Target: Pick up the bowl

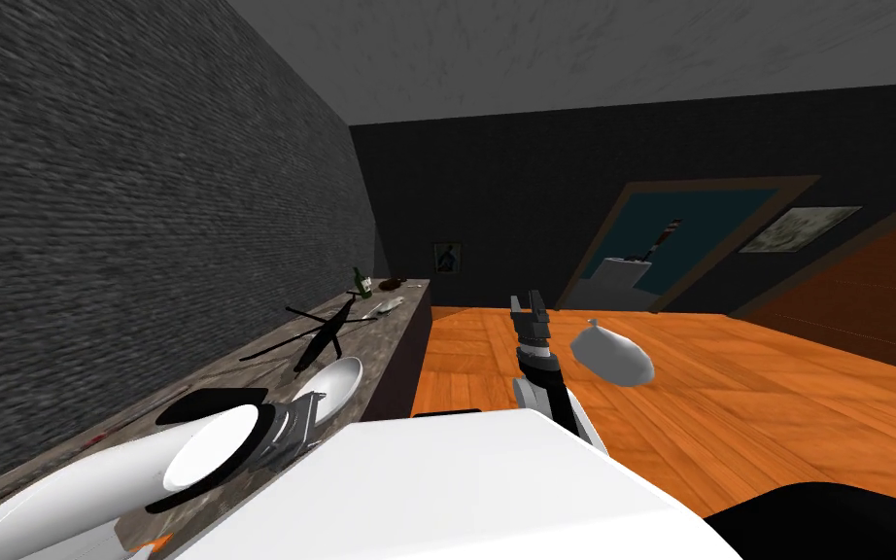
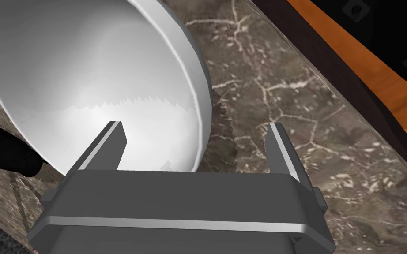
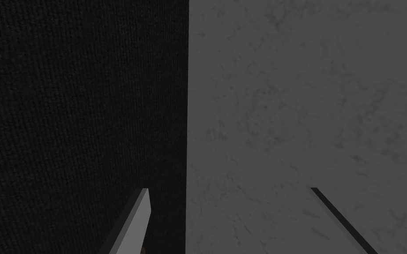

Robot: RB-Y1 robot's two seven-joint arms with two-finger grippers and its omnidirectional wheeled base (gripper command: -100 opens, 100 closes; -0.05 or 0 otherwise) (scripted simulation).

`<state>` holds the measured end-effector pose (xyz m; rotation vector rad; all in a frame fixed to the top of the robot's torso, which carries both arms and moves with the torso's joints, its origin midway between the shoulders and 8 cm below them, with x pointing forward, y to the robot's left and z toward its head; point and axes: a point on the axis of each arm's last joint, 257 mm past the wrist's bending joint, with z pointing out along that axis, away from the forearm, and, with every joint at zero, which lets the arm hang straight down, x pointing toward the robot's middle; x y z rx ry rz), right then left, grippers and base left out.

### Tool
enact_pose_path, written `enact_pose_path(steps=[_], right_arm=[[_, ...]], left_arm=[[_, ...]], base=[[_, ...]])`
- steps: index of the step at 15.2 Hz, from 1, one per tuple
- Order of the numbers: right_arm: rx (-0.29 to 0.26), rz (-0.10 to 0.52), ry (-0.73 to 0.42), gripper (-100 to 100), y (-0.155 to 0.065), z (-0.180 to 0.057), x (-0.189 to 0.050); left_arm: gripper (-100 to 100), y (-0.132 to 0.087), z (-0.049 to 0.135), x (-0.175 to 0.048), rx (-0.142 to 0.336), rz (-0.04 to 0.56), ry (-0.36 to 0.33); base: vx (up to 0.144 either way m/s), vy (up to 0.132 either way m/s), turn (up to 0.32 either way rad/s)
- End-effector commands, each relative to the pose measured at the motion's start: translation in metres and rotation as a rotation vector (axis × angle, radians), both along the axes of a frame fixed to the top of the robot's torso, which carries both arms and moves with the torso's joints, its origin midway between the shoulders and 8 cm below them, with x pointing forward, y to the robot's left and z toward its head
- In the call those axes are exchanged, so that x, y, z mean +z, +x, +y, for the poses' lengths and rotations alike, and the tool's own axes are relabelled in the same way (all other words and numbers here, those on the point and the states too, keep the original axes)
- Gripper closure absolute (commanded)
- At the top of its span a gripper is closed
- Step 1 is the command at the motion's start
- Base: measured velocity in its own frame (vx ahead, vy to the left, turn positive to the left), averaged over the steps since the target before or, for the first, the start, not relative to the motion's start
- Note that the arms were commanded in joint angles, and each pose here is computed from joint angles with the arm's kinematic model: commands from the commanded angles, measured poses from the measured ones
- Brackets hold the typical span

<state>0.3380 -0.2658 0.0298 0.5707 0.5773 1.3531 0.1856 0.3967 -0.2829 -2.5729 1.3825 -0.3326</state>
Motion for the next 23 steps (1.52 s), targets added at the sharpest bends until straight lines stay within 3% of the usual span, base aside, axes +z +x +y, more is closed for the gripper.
enact_pose_path(steps=[1,11,12,16,23], right_arm=[[0.000,0.000,0.000,0,0.000,0.000,0.000],[0.000,0.000,0.000,0,0.000,0.000,0.000],[0.000,0.000,0.000,0,0.000,0.000,0.000],[0.000,0.000,0.000,0,0.000,0.000,0.000],[0.000,0.000,0.000,0,0.000,0.000,0.000]], left_arm=[[-100,-0.011,-0.001,-0.001,0.002,0.040,-0.008],[-100,-0.001,0.009,-0.020,0.009,0.042,-0.009],[100,0.001,0.009,-0.021,0.008,0.040,-0.008],[100,0.000,0.011,-0.020,0.015,0.040,-0.005],[100,-0.010,-0.001,-0.004,0.001,0.042,-0.009]], base=[[0.024,0.024,-0.037],[-0.009,-0.009,-0.016],[-0.005,-0.006,0.001],[-0.001,0.000,0.009],[0.021,0.020,0.010]])
